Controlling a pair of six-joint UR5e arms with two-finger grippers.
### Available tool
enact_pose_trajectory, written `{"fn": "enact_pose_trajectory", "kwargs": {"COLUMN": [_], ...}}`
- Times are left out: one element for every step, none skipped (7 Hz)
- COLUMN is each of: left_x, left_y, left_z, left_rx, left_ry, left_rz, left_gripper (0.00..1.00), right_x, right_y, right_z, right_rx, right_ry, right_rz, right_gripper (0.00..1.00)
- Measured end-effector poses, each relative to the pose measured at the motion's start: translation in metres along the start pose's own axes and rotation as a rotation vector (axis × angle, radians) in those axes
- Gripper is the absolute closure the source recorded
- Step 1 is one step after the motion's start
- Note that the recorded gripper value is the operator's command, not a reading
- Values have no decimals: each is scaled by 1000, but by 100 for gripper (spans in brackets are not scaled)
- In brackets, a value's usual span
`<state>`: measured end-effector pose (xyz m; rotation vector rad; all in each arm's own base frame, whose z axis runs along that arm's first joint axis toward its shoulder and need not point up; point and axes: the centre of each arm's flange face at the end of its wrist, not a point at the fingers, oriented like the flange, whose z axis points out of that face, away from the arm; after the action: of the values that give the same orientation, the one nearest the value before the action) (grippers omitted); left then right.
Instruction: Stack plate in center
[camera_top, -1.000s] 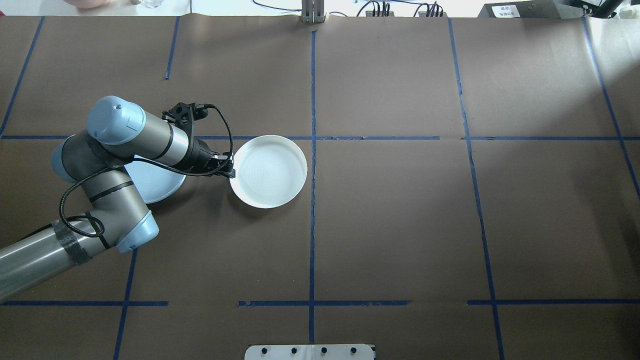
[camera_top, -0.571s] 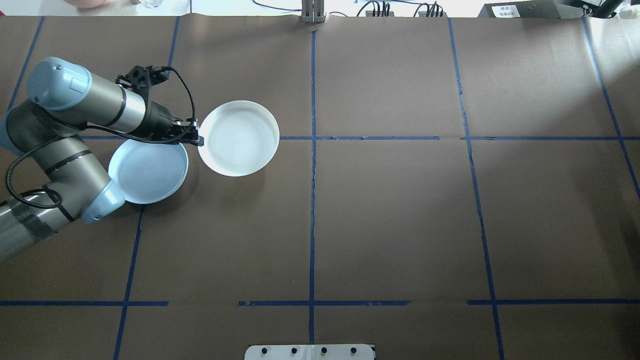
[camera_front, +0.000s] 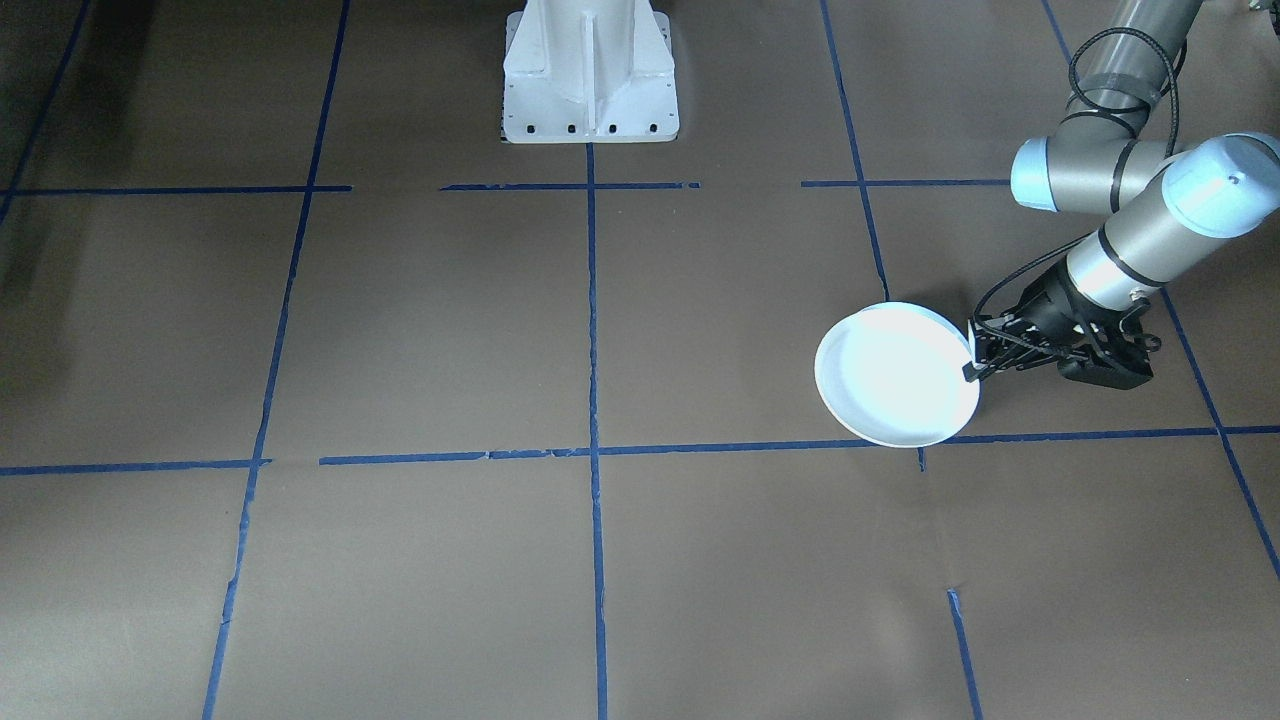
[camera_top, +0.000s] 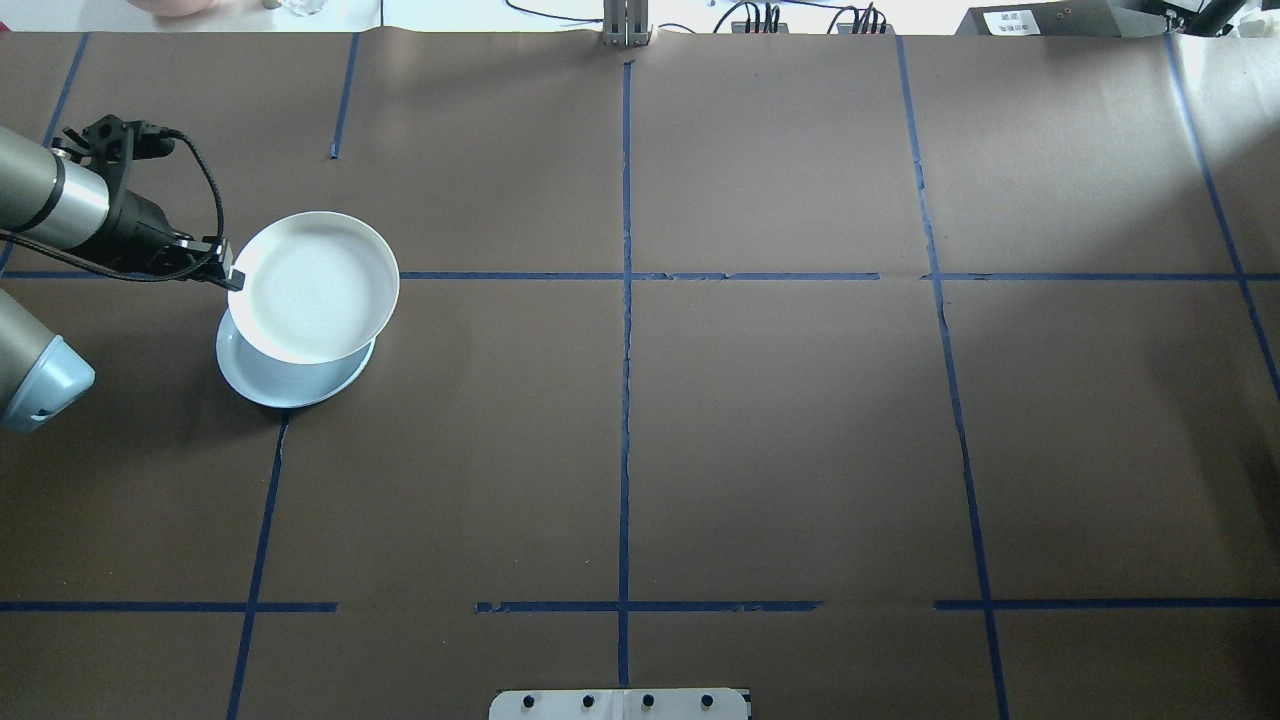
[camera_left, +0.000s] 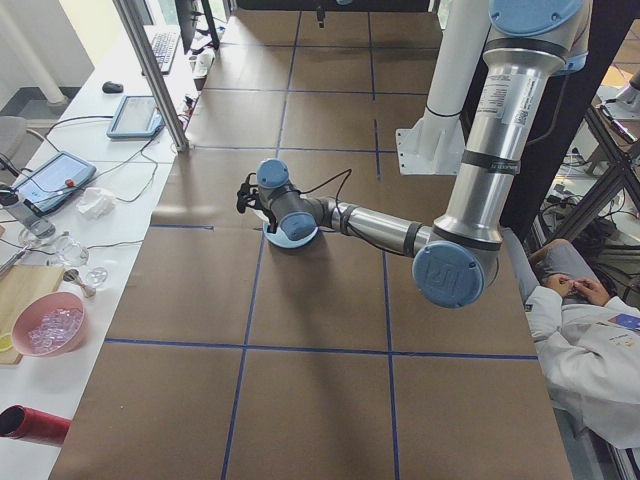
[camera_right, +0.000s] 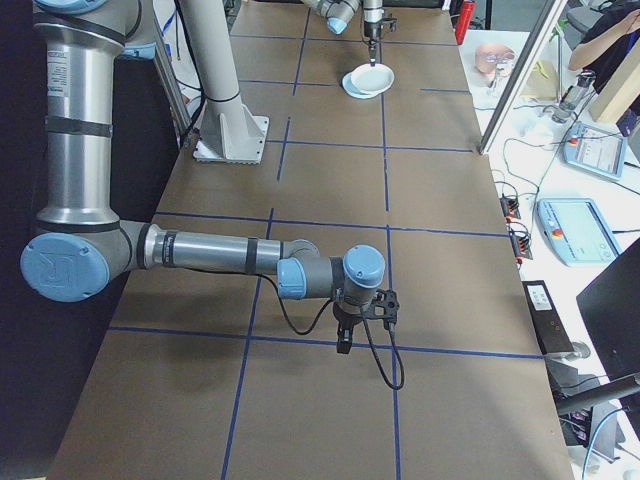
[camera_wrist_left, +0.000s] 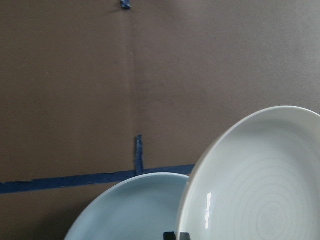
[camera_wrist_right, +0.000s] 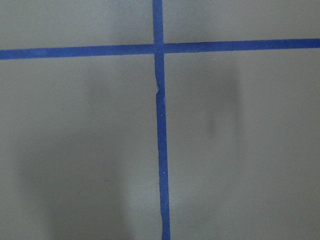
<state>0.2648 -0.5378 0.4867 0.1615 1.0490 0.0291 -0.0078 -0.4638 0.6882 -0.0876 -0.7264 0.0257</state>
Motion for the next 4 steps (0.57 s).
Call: {"fn": "enact_pose_trajectory", "kwargs": {"left_x": [-10, -14, -15, -16], "left_y": [3, 5, 6, 6], "left_z": [-4, -3, -2, -1], "left_rx": [-12, -23, -33, -39], "left_ry": [-2, -5, -11, -16], "left_rz": [6, 5, 2, -1], "left_gripper": [100, 100, 100, 100], "right_x": [0, 0, 0, 0], "right_y": [0, 0, 0, 0], "right_z": [0, 0, 0, 0], "right_rx": [0, 0, 0, 0], "right_ry": [0, 0, 0, 0], "right_rz": [0, 0, 0, 0], "right_gripper": [0, 0, 0, 0]}}
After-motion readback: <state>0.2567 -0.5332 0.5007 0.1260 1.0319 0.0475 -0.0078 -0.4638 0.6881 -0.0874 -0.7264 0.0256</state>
